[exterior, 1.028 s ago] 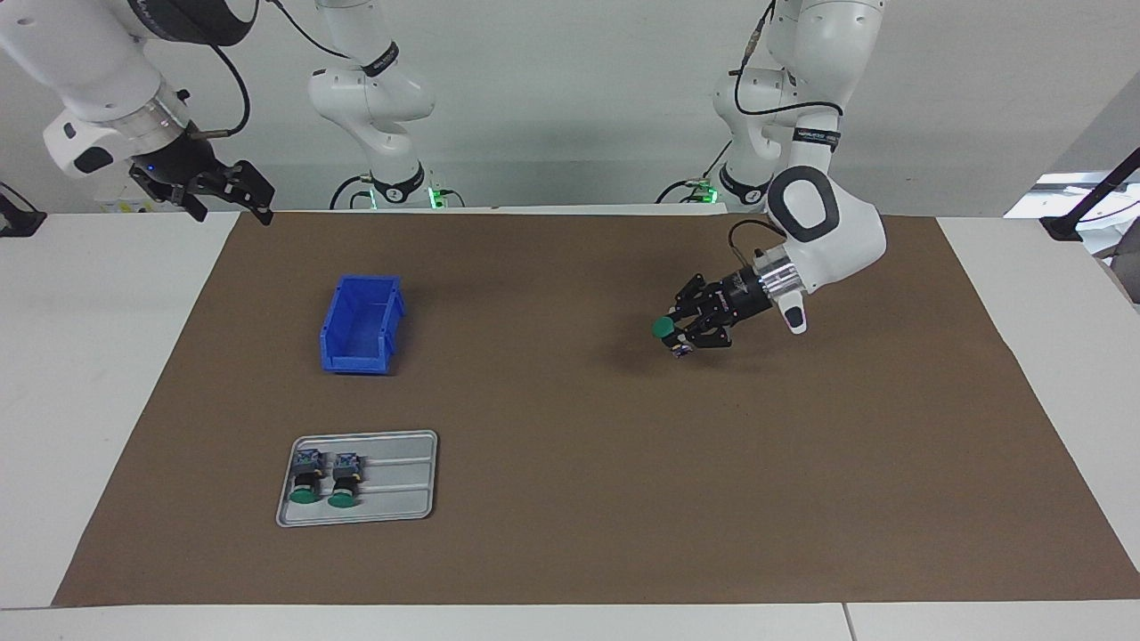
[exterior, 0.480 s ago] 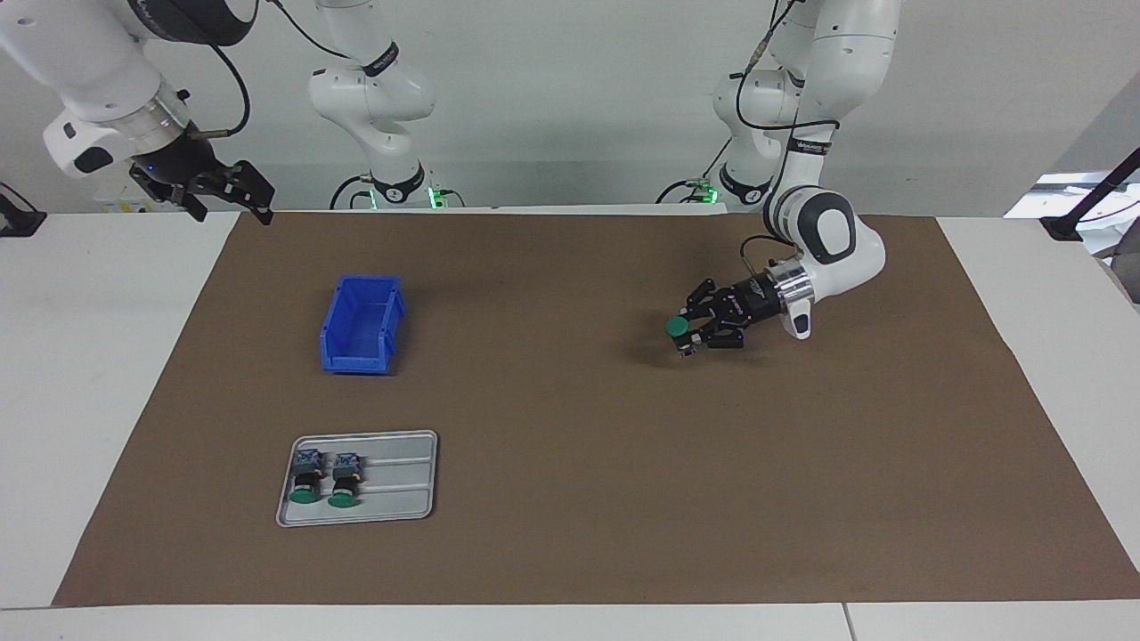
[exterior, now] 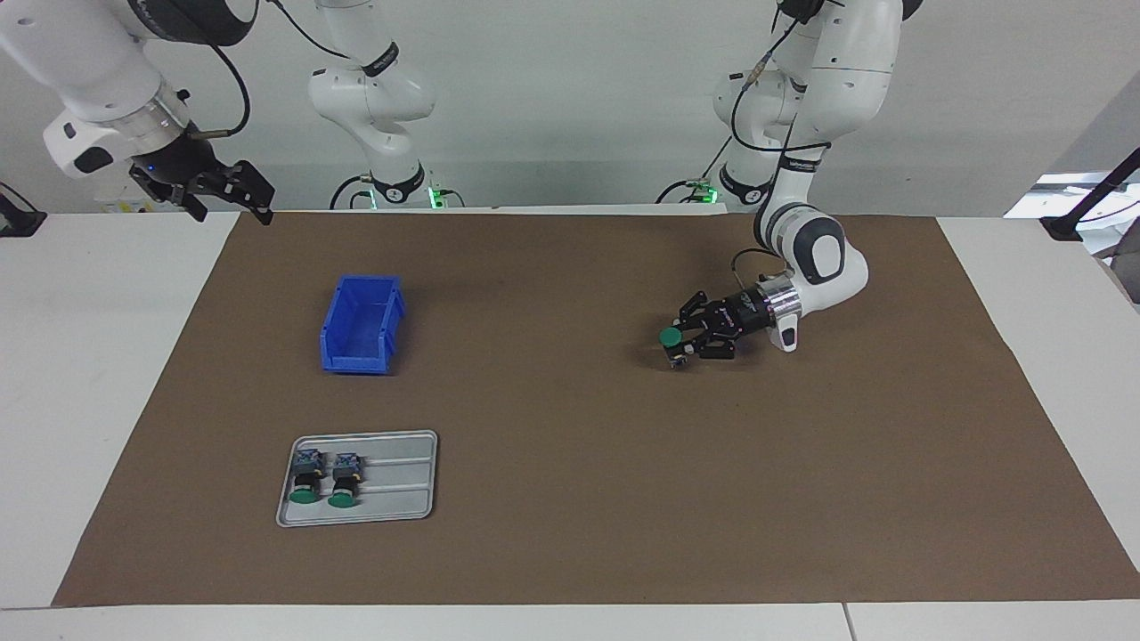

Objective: Place and press button with both arms

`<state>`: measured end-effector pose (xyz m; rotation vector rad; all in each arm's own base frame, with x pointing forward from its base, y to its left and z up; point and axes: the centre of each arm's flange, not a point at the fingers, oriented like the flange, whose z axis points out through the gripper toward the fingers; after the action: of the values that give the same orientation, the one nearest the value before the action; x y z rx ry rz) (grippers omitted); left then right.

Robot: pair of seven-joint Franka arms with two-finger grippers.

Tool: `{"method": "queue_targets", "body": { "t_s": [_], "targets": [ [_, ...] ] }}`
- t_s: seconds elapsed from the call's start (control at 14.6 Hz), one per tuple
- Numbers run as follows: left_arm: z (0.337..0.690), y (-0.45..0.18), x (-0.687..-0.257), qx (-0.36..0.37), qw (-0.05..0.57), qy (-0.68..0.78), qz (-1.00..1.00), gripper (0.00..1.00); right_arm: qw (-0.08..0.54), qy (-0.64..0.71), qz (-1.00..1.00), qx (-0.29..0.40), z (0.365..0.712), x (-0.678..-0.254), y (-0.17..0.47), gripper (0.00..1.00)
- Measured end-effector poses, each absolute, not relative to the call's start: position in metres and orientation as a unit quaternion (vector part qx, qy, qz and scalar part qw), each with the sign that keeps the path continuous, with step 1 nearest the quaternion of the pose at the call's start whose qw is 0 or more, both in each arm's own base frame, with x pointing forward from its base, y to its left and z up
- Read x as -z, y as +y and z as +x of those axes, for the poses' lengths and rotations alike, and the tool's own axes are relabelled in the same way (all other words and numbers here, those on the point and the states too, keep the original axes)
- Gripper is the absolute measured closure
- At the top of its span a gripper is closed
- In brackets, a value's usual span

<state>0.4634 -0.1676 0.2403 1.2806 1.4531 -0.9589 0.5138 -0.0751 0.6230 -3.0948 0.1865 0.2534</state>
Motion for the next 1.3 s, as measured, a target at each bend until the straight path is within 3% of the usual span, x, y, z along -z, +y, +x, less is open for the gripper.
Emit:
{"method": "queue_targets", "body": {
  "t_s": [1.3],
  "targets": [
    [0.457,-0.185,-0.224,0.394,0.476,0.597,0.512,0.66,0.015,0.06,-0.995,-0.081,0.514,-0.623,-0.075,0.0]
  ]
}}
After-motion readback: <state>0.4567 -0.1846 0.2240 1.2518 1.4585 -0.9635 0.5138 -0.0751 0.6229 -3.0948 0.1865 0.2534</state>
